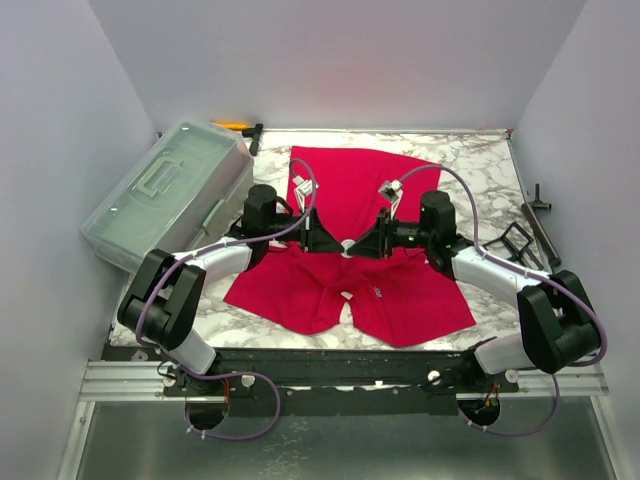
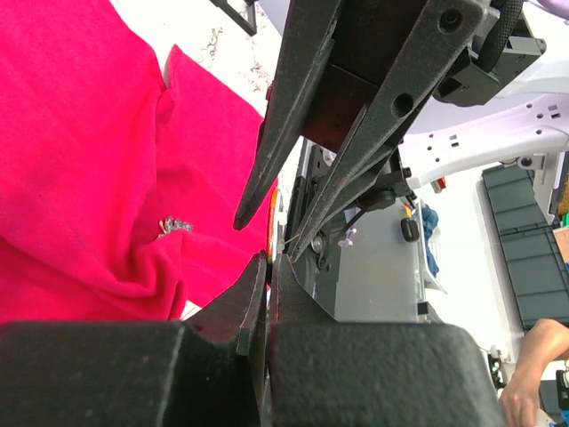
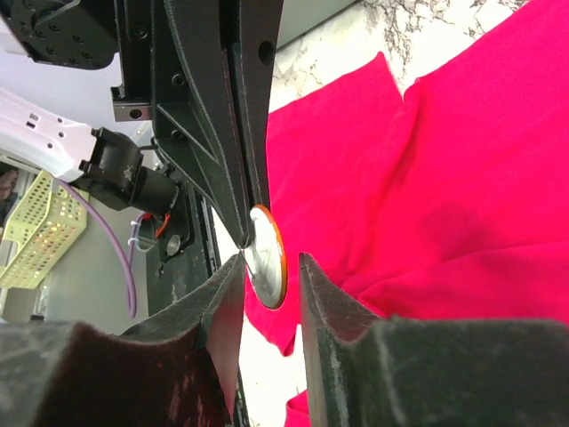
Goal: Remove the brooch from the garment
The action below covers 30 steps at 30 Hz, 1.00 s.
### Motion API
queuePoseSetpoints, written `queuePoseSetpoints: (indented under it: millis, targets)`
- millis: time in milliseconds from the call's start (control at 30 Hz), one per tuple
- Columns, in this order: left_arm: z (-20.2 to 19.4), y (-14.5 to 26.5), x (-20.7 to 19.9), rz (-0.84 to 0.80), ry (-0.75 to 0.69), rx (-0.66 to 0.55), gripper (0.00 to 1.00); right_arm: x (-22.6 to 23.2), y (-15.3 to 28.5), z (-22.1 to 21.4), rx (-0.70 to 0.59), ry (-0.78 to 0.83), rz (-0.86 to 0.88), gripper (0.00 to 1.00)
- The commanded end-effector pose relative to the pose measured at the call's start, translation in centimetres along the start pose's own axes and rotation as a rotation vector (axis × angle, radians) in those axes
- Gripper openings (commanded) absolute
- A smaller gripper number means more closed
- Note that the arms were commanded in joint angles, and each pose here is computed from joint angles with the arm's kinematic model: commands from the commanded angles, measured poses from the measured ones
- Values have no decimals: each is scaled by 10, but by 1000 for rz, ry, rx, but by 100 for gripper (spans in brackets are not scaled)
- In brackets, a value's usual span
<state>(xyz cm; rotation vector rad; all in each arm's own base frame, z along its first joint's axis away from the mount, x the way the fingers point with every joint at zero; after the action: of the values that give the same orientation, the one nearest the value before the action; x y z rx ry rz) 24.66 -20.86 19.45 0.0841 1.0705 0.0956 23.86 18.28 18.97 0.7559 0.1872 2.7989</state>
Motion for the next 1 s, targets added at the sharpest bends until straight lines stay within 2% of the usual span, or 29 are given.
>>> queuePoseSetpoints:
  millis: [0, 767, 967]
  targets:
    - [-4, 0, 0, -10, -31, 4, 0, -4, -4, 7, -17, 8, -29, 30]
    - [-5, -2, -3, -22, -50, 13, 0, -16, -6, 3, 20, -22, -133, 3]
    - [-5, -1, 3, 6, -19, -8, 0, -17, -4, 3, 4, -15, -170, 2]
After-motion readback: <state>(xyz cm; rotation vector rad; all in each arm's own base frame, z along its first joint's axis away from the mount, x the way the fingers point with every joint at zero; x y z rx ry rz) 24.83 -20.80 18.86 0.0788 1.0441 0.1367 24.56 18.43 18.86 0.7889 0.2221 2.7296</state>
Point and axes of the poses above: each gripper's point midway between its finger pads, its own y axis back along the fingers, its own x axis along the line the jaws close on, z = x × y, the point moved 10 cm from there along y, back along the fingers, and after that the axes turned 8 degrees about y, right-handed, at the moved point
